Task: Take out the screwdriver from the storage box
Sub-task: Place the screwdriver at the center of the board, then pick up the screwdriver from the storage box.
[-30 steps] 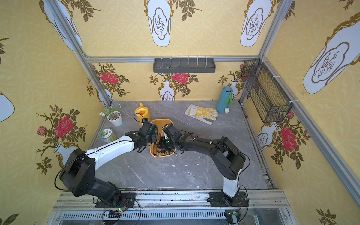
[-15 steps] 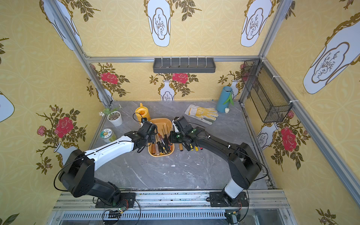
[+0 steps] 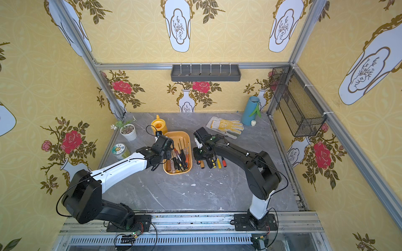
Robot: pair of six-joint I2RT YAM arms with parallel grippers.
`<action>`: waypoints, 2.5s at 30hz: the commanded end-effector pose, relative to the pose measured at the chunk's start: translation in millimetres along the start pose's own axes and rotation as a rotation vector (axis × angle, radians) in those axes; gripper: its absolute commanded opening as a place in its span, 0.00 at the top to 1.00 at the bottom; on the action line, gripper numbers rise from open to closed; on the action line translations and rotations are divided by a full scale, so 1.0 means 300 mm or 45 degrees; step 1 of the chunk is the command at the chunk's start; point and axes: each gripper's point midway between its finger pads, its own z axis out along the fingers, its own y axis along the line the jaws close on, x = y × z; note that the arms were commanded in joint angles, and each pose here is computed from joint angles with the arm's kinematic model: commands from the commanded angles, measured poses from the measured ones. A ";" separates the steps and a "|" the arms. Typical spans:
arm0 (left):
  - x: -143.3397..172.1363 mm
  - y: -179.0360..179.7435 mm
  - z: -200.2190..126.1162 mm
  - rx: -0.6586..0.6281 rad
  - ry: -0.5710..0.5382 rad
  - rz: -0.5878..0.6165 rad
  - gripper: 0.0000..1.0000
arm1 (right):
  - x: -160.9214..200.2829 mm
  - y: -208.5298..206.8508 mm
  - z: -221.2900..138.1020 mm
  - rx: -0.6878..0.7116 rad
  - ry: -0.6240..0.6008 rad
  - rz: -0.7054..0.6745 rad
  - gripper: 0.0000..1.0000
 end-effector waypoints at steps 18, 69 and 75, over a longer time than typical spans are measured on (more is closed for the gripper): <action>0.008 0.031 0.012 -0.035 -0.010 0.008 1.00 | 0.046 -0.061 0.204 0.135 0.224 0.064 1.00; -0.001 -0.013 0.022 0.035 0.002 -0.021 1.00 | -0.122 0.145 -0.104 -0.033 -0.254 -0.097 0.51; 0.001 -0.034 0.022 0.071 0.020 -0.002 1.00 | -0.109 0.211 -0.038 -0.066 -0.223 -0.157 0.56</action>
